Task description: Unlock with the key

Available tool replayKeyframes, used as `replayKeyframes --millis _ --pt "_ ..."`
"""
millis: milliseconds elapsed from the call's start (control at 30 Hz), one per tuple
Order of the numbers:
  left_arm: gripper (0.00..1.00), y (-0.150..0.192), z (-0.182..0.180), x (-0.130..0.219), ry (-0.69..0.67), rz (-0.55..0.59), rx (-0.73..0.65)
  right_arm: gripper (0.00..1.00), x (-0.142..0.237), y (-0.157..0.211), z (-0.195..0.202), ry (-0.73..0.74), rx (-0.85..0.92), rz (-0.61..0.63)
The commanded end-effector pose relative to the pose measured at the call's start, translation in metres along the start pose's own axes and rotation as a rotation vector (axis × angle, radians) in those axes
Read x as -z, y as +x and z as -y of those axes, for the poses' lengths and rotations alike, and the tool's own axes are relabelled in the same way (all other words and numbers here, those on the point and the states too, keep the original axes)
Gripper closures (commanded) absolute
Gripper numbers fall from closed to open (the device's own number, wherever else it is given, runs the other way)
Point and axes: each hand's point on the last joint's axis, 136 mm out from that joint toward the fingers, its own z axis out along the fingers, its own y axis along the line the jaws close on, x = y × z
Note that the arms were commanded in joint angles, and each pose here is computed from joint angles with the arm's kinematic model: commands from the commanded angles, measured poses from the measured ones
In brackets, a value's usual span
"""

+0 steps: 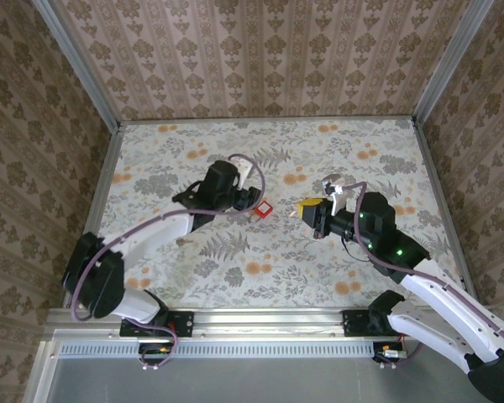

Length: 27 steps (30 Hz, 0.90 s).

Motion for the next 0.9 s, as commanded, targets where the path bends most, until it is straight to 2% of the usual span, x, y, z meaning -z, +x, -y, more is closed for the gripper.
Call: replayKeyframes --millis 0,33,267,467,700,867 --pt "0.44 0.033 -0.006 -0.017 -0.028 -0.206 -0.03 0.98 0.006 0.01 0.015 0.08 -0.013 0.001" --pt "0.47 0.037 -0.006 -0.023 -0.037 -0.242 -0.033 0.97 0.008 0.01 0.016 0.086 -0.016 0.01" --pt "0.47 0.053 0.001 -0.054 -0.033 -0.415 -0.119 0.97 0.021 0.021 0.028 0.146 -0.028 0.013" --pt "0.44 0.065 0.011 -0.072 -0.014 -0.543 -0.191 0.97 0.027 0.031 0.034 0.176 -0.039 0.008" --pt "0.41 0.077 0.018 -0.091 -0.059 -0.637 -0.288 0.97 0.03 0.033 0.035 0.179 -0.039 0.007" --pt "0.4 0.077 0.014 -0.095 -0.077 -0.644 -0.294 0.97 0.029 0.036 0.036 0.18 -0.035 0.0"
